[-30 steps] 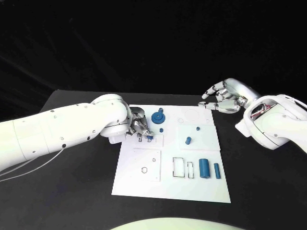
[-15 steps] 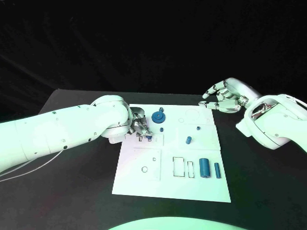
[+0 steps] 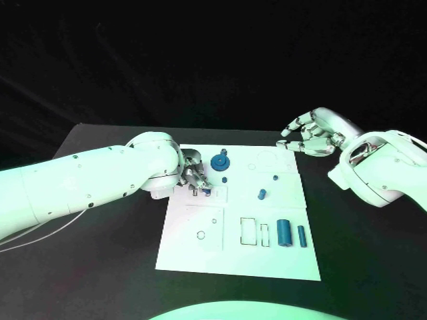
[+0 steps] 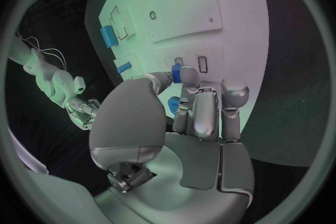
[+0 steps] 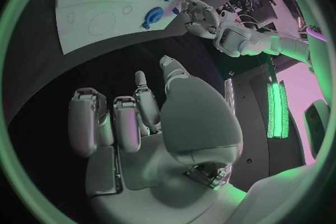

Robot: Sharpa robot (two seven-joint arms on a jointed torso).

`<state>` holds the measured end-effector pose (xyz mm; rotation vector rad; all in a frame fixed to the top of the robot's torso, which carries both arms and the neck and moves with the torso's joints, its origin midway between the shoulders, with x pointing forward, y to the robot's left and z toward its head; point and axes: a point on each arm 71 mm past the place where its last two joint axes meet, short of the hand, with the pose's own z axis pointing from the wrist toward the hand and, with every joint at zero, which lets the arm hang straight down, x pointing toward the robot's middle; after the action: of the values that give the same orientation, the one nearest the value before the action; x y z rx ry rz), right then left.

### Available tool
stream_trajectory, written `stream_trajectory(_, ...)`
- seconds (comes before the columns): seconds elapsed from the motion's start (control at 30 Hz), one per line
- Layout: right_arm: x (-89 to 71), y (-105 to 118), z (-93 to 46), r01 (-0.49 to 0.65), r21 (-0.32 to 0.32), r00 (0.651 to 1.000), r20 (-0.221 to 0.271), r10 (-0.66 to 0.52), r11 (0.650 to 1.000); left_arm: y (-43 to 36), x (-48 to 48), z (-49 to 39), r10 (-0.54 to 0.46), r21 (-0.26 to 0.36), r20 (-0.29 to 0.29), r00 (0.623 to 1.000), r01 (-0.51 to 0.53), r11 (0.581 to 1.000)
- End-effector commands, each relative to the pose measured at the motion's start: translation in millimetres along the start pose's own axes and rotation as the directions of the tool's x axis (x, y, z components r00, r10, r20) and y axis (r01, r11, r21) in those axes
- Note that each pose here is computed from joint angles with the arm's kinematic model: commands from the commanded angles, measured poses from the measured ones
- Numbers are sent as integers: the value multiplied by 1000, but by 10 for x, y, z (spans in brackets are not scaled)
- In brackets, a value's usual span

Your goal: Assemble the parts on the task board

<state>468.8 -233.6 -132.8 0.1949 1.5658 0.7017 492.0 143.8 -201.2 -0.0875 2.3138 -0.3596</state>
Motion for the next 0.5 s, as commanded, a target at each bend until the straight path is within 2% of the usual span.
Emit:
stream_trajectory(0.03, 8, 5, -2, 4, -3, 1000, -10, -4, 1000, -7, 41, 8, 32, 2, -30, 999, -32, 999)
stream_trajectory(0.5, 11, 3, -2, 4, -2, 1000, -12, -4, 1000, -11, 67, 6, 54, 3, -53, 997, -54, 999)
